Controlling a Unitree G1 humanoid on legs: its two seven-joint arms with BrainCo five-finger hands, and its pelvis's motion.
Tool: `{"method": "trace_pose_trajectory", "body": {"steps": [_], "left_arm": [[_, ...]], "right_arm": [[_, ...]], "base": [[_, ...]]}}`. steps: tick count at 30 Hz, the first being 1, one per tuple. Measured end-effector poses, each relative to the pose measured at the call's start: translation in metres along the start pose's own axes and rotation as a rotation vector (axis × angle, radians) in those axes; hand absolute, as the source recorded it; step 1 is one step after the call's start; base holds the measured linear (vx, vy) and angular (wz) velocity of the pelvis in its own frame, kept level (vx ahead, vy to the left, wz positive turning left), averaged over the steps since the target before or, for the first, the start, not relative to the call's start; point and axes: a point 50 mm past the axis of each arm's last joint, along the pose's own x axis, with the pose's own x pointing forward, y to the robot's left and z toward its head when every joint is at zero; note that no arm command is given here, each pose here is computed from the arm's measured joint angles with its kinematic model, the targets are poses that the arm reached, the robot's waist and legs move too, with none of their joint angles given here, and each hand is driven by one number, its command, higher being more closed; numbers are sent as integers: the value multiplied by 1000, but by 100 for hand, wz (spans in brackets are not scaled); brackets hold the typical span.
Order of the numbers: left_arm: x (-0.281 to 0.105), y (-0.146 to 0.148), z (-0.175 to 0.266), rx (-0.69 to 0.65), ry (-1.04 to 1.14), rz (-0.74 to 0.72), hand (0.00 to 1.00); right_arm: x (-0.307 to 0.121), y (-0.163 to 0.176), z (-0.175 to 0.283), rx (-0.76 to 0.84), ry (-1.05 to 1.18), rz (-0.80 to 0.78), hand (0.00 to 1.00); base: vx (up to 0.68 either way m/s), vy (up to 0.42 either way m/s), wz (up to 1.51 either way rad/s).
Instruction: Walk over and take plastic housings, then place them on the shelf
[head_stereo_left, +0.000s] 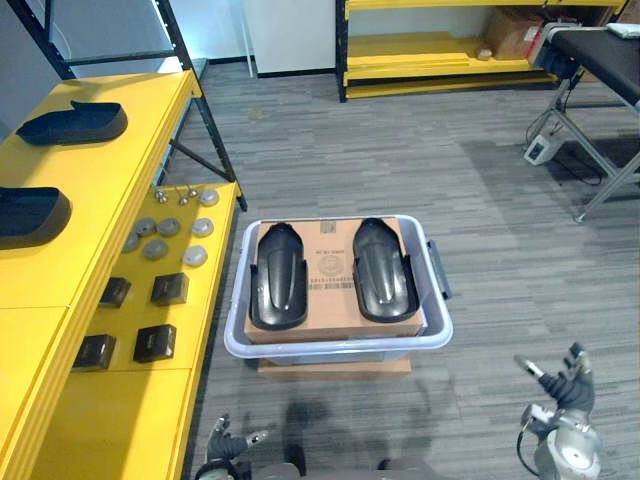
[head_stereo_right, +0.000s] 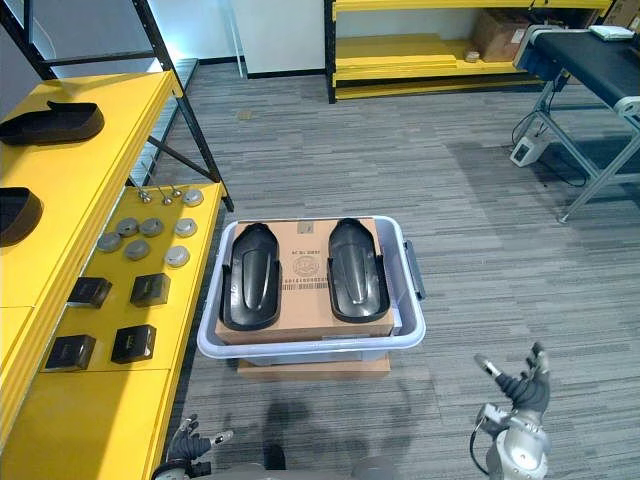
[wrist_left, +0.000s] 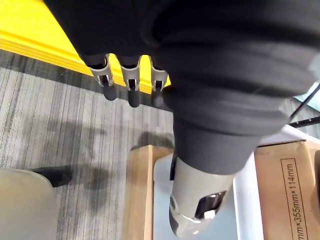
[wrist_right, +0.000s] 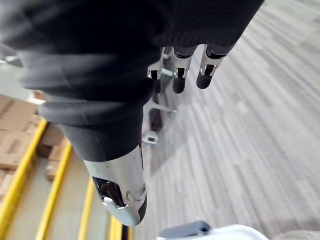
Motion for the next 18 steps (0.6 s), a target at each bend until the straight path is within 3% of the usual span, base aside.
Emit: {"method": "trace_pose_trajectory", "body": {"steps": [9, 18], "left_arm": [[0, -6, 7, 36, -38, -32, 0], [2, -16, 24, 45, -112, -49, 0]], "right_arm": [[35, 60, 15, -128, -64, 167, 0], [87, 95, 32, -159, 19, 73, 0]], "base": [[-71, -13, 29], [-56, -10, 35]]}}
